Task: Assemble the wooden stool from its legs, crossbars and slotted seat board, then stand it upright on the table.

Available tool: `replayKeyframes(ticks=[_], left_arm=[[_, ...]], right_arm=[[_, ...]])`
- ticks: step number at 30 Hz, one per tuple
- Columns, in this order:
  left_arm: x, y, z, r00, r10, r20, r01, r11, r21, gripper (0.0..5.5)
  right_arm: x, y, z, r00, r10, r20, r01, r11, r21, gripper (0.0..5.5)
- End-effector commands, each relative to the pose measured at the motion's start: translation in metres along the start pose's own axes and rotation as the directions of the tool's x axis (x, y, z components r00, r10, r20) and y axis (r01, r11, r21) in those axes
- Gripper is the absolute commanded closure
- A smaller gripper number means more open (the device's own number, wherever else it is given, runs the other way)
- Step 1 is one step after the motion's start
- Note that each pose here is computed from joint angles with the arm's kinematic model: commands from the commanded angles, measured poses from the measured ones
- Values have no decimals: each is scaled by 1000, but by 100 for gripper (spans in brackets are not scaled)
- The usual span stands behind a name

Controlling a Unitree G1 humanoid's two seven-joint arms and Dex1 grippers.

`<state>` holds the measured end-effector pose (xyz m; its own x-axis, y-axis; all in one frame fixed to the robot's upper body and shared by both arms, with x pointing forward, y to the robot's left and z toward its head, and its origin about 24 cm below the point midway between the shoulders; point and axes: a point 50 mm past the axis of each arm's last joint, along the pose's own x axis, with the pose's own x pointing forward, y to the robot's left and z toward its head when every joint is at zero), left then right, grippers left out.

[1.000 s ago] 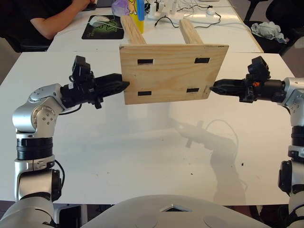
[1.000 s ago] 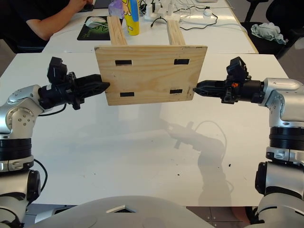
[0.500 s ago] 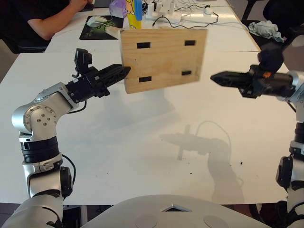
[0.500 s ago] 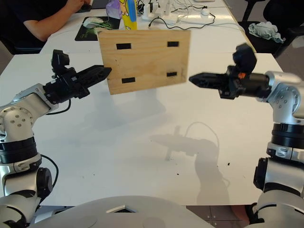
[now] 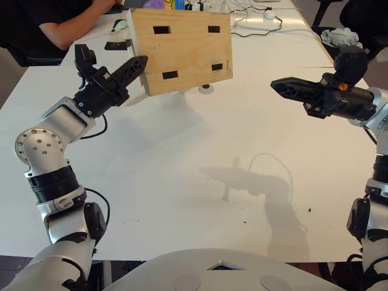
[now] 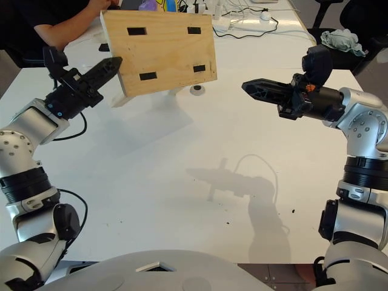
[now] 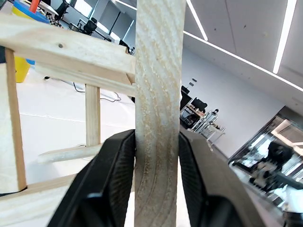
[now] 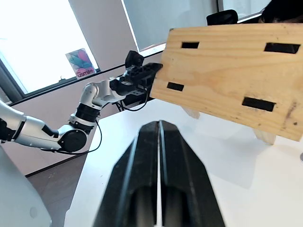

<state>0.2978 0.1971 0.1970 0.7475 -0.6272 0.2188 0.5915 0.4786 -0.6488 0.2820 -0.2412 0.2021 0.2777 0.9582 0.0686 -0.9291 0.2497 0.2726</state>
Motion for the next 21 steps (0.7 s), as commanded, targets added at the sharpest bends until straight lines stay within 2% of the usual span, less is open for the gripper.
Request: replayKeyframes(ticks=[1,3,6,12,14,16,21], left_arm=[[8,-22,13,983,-104,154,131,974,-183,417],[7,-17,7,988,-41,147,78,963,-257,417],[4,1,0,988,124,88,-89,940,-330,417],[-8,53,-14,869,494,7,-449,795,-408,417],[-10,58,-28,854,517,-57,-496,777,-387,417],[-13,63,-39,841,531,-106,-534,779,-329,364],[-27,65,-43,875,484,-24,-470,836,-282,285]], right_arm=[[0,-2,-6,999,-32,33,32,1000,0,550],[0,-2,-7,998,-38,39,38,999,3,550],[0,-2,-9,998,-46,44,46,999,5,550],[2,-1,-14,996,-57,73,56,998,15,550],[4,-1,-14,996,-53,75,52,999,15,550],[5,-1,-16,996,-53,69,52,999,11,550],[6,-3,-21,996,-63,63,62,998,20,550]])
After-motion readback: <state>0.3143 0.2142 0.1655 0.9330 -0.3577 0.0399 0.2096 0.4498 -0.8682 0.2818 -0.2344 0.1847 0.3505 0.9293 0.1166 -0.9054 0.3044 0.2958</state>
